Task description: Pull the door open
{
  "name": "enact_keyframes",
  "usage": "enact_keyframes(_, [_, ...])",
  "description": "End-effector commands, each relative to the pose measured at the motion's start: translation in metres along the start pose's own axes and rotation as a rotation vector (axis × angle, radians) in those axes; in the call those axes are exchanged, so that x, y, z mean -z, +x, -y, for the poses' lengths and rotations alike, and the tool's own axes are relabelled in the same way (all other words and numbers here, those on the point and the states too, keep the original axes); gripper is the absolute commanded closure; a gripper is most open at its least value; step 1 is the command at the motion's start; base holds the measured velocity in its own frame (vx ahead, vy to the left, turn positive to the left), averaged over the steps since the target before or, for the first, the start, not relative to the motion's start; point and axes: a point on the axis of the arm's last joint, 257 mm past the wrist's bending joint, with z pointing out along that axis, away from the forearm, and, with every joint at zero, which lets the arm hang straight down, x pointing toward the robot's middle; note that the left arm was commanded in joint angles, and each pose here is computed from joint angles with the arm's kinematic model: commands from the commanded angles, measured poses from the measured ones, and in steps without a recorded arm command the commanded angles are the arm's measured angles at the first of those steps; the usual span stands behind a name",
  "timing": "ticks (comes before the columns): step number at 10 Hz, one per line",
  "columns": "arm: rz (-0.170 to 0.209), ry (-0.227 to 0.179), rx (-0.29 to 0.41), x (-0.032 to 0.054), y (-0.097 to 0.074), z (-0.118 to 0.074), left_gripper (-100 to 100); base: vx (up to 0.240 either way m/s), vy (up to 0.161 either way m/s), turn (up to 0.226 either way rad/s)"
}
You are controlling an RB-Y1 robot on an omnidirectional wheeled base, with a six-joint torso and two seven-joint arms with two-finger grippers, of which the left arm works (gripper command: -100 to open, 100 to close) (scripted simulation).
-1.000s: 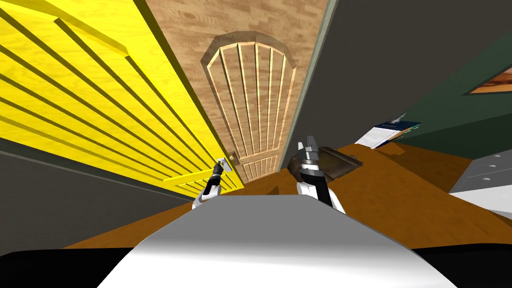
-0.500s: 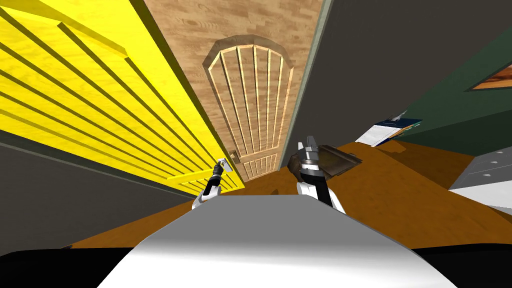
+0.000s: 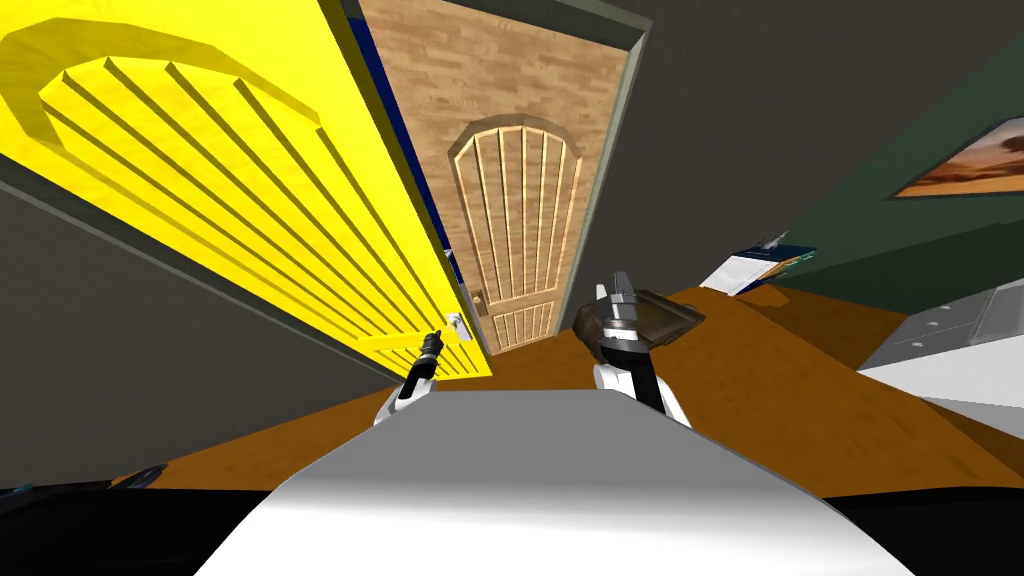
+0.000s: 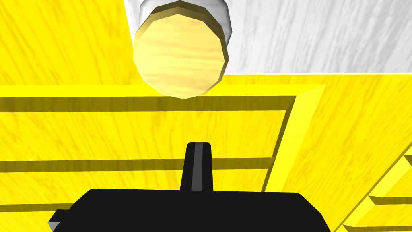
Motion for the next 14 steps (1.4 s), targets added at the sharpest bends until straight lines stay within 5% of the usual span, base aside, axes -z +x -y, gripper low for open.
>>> enact_keyframes(1, [-0.027, 0.01, 0.005, 0.001, 0.011, 0.005, -100, -0.196, 0.019, -0.082])
enact_keyframes(6, [-0.106, 0.033, 0.024, 0.0077, 0.045, 0.016, -100, -0.204, -0.023, -0.072])
enact_keyframes(7, [-0.096, 0.031, 0.022, 0.0066, 0.041, 0.015, -100, -0.092, 0.001, -0.013])
enact_keyframes(13, [-0.085, 0.037, 0.021, -0.0025, 0.04, 0.016, -100, 0.157, 0.027, -0.026])
enact_keyframes(14, [-0.085, 0.037, 0.021, -0.0025, 0.04, 0.016, 100, -0.007, -0.002, 0.007])
